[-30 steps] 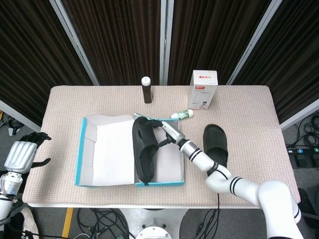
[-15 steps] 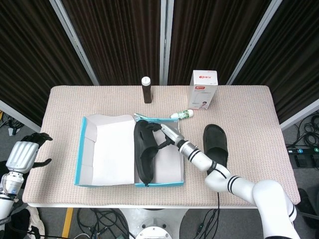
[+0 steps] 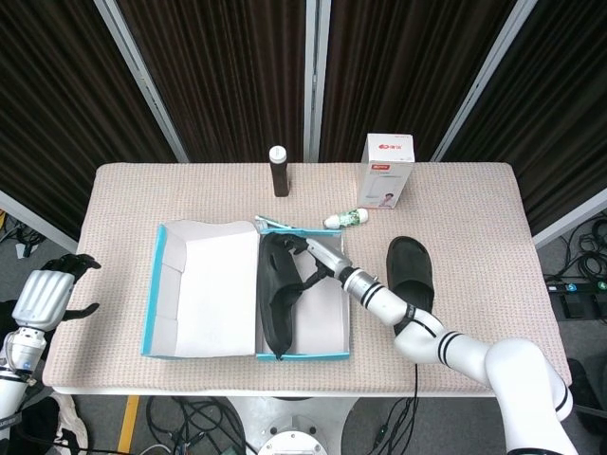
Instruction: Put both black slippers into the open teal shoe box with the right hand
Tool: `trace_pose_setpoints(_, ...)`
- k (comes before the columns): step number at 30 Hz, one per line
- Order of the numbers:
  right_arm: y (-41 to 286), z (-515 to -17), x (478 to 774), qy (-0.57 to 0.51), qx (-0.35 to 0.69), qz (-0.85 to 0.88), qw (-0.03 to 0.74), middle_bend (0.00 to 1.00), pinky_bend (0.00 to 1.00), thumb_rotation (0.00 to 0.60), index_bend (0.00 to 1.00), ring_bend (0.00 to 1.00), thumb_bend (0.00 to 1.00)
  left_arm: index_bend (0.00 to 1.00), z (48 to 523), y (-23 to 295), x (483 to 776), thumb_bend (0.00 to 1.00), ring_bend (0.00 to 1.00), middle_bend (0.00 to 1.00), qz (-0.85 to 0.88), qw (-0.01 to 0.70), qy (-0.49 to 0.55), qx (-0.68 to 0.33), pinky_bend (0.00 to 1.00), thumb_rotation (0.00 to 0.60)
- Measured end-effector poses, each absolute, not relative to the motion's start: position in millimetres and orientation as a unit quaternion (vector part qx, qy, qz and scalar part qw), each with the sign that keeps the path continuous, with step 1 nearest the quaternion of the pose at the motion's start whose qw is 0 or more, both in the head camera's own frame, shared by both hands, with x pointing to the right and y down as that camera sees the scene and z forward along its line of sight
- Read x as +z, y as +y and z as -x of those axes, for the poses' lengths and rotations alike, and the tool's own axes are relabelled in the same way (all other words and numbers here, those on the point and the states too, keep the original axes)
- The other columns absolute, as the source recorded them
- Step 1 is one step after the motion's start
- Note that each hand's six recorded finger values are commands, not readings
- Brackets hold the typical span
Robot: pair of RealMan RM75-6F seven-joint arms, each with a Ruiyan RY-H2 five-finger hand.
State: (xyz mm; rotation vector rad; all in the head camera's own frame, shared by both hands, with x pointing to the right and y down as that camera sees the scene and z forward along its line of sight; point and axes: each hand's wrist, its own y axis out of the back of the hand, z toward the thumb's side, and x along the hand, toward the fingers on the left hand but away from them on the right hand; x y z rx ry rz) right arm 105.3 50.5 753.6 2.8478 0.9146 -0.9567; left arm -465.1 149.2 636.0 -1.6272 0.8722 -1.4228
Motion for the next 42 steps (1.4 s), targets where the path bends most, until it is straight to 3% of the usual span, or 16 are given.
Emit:
trace_pose_setpoints(20,41.1,-118.1,726.8,0.293,-0.287,-0.912,-0.017,0.25,0.22,0.600,0.11,0.06,0.00,0.32,457.6,148.3,636.9,0.13,0.22,0.26,0.647,0.396,0.343,-0.555,0.32,0.600)
trace_pose_setpoints(31,47.7,-109.5,729.2,0.278,-0.302,-0.912,-0.016,0.22,0.19,0.600,0.10,0.02,0.00,0.32,455.9,148.6,637.7,0.13,0.22,0.26,0.646,0.397,0.340,-0.556,0.32,0.600)
trace_pose_setpoints(36,53.9,-107.8,726.8,0.258,-0.303,-0.917,-0.019,0.16,0.14,0.600,0.04,0.00,0.00,0.32,456.6,148.2,637.5,0.13,0.22,0.26,0.647,0.395,0.343,-0.555,0.32,0.600)
trace_pose_setpoints(42,55.7,-107.8,718.7,0.244,-0.296,-0.923,-0.020,0.14,0.12,0.600,0.02,0.00,0.00,0.32,456.7,148.6,637.6,0.13,0.22,0.26,0.647,0.396,0.343,-0.554,0.32,0.600)
